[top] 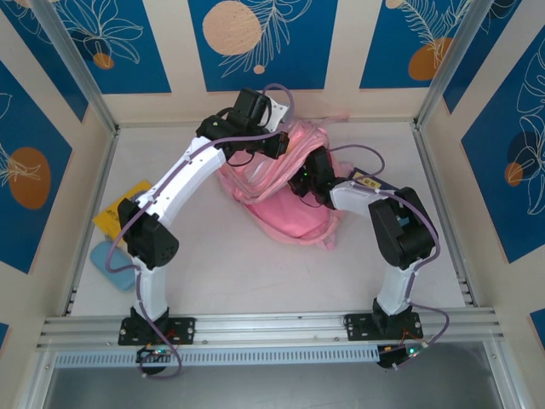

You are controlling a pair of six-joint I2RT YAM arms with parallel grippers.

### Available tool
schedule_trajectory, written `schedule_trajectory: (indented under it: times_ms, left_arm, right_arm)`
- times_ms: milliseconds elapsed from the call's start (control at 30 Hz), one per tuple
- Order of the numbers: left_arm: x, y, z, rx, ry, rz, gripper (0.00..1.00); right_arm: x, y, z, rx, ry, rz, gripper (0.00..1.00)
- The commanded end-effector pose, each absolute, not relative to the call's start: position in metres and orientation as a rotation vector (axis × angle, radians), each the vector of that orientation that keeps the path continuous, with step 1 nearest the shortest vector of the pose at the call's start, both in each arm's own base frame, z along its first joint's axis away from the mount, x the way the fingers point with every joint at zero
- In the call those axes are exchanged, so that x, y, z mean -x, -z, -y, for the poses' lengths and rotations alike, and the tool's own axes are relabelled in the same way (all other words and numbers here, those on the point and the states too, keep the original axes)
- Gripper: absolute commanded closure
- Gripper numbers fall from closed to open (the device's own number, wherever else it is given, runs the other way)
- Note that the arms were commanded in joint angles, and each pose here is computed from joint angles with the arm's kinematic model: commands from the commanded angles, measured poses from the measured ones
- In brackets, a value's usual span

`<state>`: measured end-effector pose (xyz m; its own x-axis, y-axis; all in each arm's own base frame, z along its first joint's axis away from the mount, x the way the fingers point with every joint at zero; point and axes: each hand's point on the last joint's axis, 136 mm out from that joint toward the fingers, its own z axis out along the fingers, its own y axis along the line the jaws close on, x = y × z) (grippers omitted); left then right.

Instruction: Pack the student bag

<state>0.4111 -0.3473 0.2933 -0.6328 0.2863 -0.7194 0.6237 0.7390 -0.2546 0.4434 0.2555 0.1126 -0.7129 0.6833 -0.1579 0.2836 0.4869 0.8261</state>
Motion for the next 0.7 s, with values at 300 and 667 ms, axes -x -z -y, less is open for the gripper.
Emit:
schedule_trajectory:
  times_ms: [300, 667]
  left_arm:
    - [-0.418, -0.320, 0.315, -0.627, 0.538, -2.153, 1.00]
    - [-0.404, -0.253, 0.267, -0.407, 0.552, -2.352, 0.42]
  right_arm:
    - [-0.315, -0.118, -0.216, -0.725, -1.104, -2.474, 0.53]
    - [-0.248, -0.141, -0.150, -0.686, -0.703, -2.582, 0.44]
